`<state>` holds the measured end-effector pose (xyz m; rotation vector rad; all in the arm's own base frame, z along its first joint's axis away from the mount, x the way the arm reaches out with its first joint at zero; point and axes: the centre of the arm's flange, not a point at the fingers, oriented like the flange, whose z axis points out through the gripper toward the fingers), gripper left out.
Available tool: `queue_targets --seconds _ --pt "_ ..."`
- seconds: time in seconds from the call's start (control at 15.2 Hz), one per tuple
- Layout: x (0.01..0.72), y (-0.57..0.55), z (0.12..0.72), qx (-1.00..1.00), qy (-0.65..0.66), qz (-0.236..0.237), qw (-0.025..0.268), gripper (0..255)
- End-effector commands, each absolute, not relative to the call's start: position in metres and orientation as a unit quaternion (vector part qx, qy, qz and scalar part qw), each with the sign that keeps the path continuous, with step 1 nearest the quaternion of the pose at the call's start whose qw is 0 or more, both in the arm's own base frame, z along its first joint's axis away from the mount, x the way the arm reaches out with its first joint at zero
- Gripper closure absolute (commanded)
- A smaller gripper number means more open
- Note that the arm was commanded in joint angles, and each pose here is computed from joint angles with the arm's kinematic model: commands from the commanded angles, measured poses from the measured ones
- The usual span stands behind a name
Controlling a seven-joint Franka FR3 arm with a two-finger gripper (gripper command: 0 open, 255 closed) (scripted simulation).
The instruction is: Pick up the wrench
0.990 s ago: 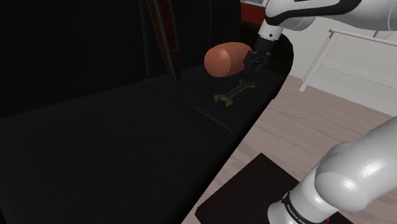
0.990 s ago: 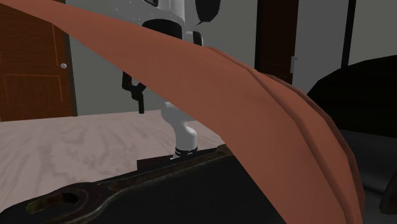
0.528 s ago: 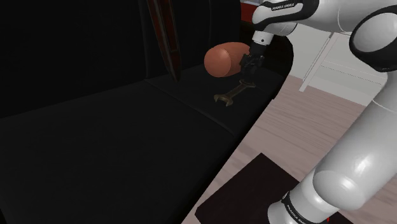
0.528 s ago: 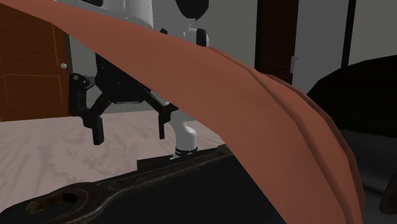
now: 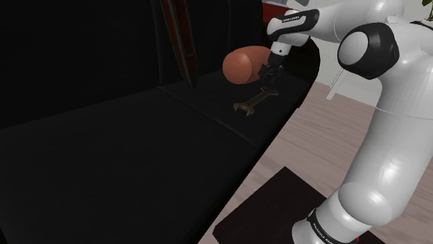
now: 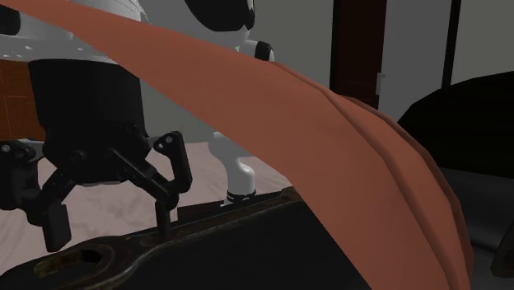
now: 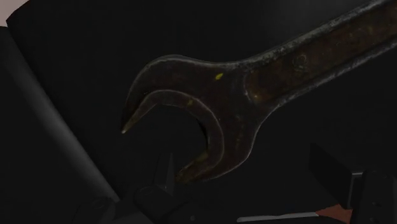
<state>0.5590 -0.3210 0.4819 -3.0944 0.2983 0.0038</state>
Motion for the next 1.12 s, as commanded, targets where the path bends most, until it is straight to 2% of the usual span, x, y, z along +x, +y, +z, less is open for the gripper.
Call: queue_targets --seconds 0.0,0.33,0.4,1.06 --pt "0.56 -0.322 0.47 -0.995 0.096 0.001 0.016 0" --pt "0.56 -0.322 0.452 -0.995 0.096 0.001 0.016 0" --pt "0.559 -0.323 0.452 -0.995 0.096 0.001 0.016 255" --pt "0.56 -0.322 0.457 -0.995 0.096 0.001 0.016 255"
